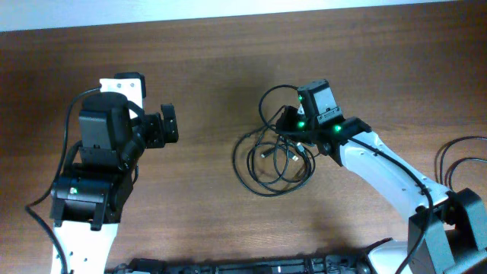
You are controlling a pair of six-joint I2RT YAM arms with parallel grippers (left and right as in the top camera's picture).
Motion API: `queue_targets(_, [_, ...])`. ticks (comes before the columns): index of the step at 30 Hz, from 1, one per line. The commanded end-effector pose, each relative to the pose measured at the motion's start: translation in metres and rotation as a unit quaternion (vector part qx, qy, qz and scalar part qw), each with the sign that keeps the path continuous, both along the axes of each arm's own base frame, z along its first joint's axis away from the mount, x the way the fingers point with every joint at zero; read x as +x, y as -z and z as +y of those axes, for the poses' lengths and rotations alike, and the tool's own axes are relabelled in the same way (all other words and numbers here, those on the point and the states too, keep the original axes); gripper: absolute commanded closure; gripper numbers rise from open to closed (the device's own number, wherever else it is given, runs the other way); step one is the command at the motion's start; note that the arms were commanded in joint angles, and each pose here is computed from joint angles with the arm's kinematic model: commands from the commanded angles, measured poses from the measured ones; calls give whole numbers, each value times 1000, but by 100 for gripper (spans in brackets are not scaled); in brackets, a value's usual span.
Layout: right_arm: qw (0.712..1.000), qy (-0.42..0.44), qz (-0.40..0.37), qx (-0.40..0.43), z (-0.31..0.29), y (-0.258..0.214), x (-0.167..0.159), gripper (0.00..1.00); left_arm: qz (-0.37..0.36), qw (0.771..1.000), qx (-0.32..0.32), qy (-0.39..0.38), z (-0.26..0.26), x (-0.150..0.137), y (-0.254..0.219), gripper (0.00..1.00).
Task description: Untangle cables
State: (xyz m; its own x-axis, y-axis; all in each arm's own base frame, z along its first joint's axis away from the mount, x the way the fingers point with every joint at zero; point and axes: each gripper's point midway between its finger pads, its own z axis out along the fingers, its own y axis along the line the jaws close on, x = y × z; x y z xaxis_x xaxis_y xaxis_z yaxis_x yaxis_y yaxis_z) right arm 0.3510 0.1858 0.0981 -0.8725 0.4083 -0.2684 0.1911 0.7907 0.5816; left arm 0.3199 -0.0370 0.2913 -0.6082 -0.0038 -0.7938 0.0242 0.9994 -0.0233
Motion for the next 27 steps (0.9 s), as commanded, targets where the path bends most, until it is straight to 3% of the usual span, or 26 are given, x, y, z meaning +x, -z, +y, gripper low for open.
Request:
queue_targets(1, [997, -47, -20, 55, 23, -32, -5, 96, -4, 1000, -8, -3, 0, 1, -3, 1])
queue_targets(6, [969, -122, -201, 73, 32, -161, -1, 96, -4, 1000, -8, -3, 0, 1, -3, 1])
queue_targets(16, [893, -102, -421, 120, 15, -372, -28, 96, -4, 1000, -8, -3, 0, 1, -3, 1])
queue_targets(23, [837, 1, -536, 109, -25, -469, -34, 96, -4, 1000, -8, -3, 0, 1, -3, 1])
queue_targets(27, [767, 74, -635, 56, -57, -518, -36, 96, -4, 1000, -8, -3, 0, 1, -3, 1])
